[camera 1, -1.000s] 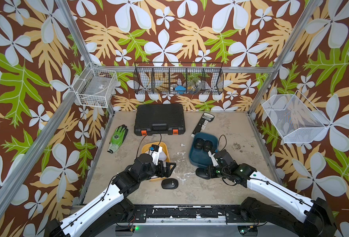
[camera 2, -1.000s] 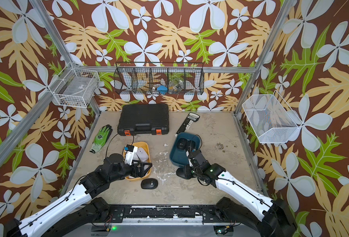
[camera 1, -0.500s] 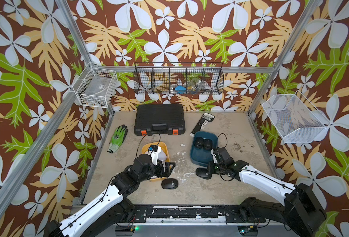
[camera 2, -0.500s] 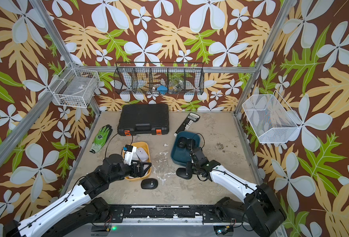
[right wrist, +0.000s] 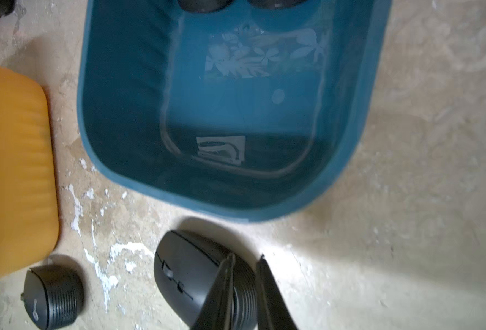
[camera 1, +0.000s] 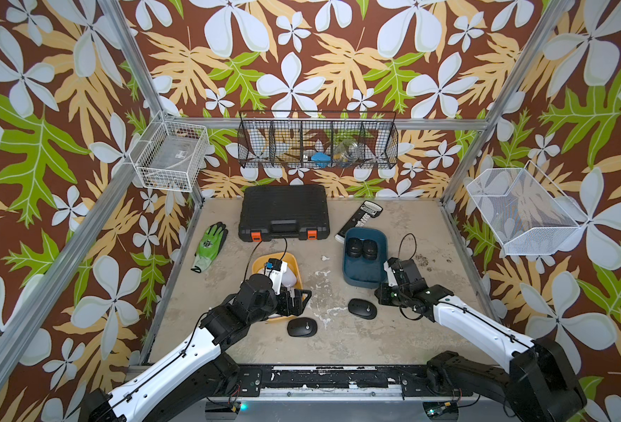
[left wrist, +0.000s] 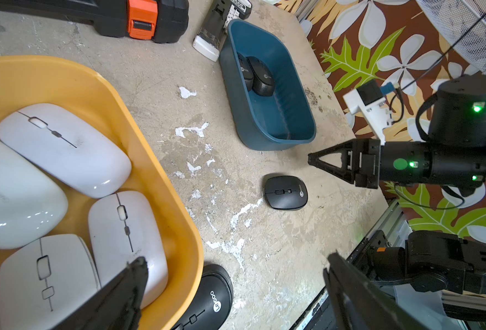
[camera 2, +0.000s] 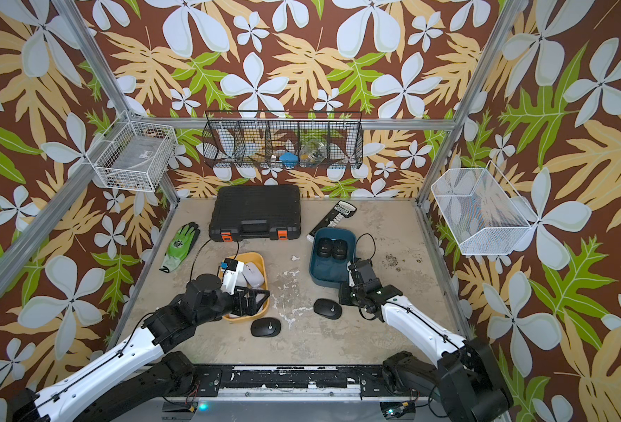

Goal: Place the mice by color into the storage box
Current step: Adjust the mouse at the center of the board.

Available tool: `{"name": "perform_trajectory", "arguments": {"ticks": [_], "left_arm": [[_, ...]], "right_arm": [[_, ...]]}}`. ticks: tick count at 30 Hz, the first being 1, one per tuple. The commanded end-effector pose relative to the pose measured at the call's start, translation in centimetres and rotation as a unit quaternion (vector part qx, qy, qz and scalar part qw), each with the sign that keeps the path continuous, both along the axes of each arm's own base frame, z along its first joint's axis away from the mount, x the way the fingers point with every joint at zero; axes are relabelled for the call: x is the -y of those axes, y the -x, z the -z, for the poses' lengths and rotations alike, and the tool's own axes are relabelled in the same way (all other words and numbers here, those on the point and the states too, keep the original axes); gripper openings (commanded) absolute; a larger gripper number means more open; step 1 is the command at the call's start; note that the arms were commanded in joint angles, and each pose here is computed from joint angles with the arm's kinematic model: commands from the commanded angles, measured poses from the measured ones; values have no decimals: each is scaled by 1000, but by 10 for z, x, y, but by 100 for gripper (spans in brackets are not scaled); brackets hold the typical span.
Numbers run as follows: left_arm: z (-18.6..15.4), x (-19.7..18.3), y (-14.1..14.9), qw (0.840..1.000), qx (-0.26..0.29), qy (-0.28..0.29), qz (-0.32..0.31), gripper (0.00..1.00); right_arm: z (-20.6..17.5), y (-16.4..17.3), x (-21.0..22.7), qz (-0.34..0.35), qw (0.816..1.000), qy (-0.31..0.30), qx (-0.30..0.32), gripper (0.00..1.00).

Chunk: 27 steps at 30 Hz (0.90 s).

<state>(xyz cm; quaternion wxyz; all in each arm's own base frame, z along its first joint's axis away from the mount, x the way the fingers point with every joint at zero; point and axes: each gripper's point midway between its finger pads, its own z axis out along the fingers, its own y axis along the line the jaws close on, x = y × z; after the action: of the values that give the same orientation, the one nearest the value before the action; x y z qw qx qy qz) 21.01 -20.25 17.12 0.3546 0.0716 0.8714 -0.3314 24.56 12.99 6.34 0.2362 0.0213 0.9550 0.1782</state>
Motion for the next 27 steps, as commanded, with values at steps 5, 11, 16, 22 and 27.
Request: {"name": "perform_trajectory", "arguments": {"ticks": [5, 11, 16, 22, 27], "left_arm": [[6, 5, 0, 1000, -9, 6, 8, 100], [-1, 1, 0, 1000, 2, 8, 2, 100], [-5, 1, 3, 1000, 6, 18, 6, 100], [-10, 6, 6, 999, 13, 33, 21, 100], [-11, 5, 6, 999, 17, 35, 18, 100]], "right_arm": [[18, 10, -2, 3, 1000, -21, -12, 17], [24, 1, -8, -1, 1000, -21, -17, 14], [30, 9, -15, -16, 999, -43, -22, 14], [34, 27, -26, -32, 997, -63, -19, 14], [25, 42, -48, -67, 996, -63, -12, 15]]}}
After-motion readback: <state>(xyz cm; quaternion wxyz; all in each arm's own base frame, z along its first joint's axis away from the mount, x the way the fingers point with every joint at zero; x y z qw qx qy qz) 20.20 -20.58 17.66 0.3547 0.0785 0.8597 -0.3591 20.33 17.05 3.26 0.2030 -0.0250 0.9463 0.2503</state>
